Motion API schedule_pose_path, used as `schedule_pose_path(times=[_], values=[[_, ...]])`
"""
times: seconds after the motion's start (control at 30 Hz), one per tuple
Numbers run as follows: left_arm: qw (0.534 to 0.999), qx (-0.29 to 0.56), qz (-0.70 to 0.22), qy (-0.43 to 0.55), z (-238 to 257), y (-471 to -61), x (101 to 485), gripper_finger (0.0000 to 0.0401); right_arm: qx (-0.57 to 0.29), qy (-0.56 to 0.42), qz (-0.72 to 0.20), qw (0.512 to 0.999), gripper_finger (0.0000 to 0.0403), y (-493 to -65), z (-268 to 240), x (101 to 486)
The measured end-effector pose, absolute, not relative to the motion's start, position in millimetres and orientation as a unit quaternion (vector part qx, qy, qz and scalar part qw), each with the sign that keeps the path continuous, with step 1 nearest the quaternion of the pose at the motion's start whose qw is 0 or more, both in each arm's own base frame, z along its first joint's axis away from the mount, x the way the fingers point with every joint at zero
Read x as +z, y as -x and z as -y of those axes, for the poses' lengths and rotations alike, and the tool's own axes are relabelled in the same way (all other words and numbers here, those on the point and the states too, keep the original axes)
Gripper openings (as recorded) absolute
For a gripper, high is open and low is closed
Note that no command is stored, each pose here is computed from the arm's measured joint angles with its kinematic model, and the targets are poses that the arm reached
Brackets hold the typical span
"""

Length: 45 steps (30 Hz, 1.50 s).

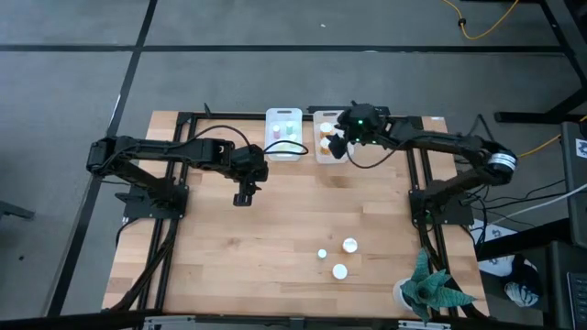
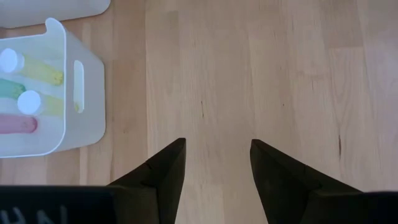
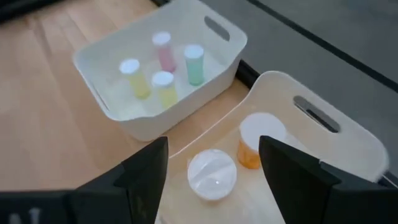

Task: Pick and place medicine bottles into bin by pill shape (circle, oval)
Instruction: Put the orange capsule bottle into the white right bin

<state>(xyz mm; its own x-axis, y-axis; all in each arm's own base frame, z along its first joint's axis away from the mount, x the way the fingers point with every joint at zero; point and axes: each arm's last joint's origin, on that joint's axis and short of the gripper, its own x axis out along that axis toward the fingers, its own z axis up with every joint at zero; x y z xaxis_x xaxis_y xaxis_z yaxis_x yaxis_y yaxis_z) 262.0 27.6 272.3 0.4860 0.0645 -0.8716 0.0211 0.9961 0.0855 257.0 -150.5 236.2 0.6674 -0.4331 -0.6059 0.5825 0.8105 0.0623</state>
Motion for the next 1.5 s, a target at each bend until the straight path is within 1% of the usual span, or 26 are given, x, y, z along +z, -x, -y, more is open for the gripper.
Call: schedule_pose_path(times=[0.17,0.3,0.47,0.57,0.67,0.77,1.0,1.23,1.37,1.5], values=[[0.861,0.015,-0.507,-0.039,-27.6,-262.0,272.2,0.0171,-0.283,-0.131,-0.276,0.909,0.0253,-241.6,140.6,258.6],[0.861,0.018,-0.507,-0.033,-27.6,-262.0,272.2,0.0171,-0.268,-0.130,-0.268,0.916,0.0253,-230.8,127.3,273.6],[0.861,0.023,-0.507,-0.025,-27.6,-262.0,272.2,0.0171,-0.207,-0.172,-0.275,0.923,0.0253,-219.0,100.2,285.9],[0.862,0.023,-0.507,-0.025,-27.5,-262.0,272.3,0.0171,-0.155,-0.205,-0.287,0.923,0.0253,-214.4,78.5,290.6],[0.862,0.023,-0.507,-0.025,-27.6,-262.0,272.3,0.0171,-0.103,-0.215,-0.289,0.927,0.0253,-211.8,53.6,296.9],[0.861,0.023,-0.507,-0.025,-27.6,-262.0,272.2,0.0171,-0.089,-0.220,-0.299,0.924,0.0253,-207.2,31.0,300.0],[0.861,0.023,-0.507,-0.025,-27.6,-262.0,272.2,0.0171,-0.093,-0.264,-0.375,0.884,0.0253,-195.6,-18.9,289.9],[0.862,0.027,-0.505,-0.028,-27.9,-262.3,272.4,0.0171,-0.063,-0.283,-0.481,0.827,0.0253,-183.0,-58.7,274.0],[0.862,0.034,-0.504,-0.033,-28.5,-262.5,272.7,0.0171,-0.058,-0.266,-0.517,0.811,0.0253,-184.3,-73.9,263.9],[0.862,0.034,-0.504,-0.033,-28.4,-262.5,272.6,0.0171,-0.024,-0.196,-0.555,0.808,0.0253,-190.5,-89.0,249.7]])
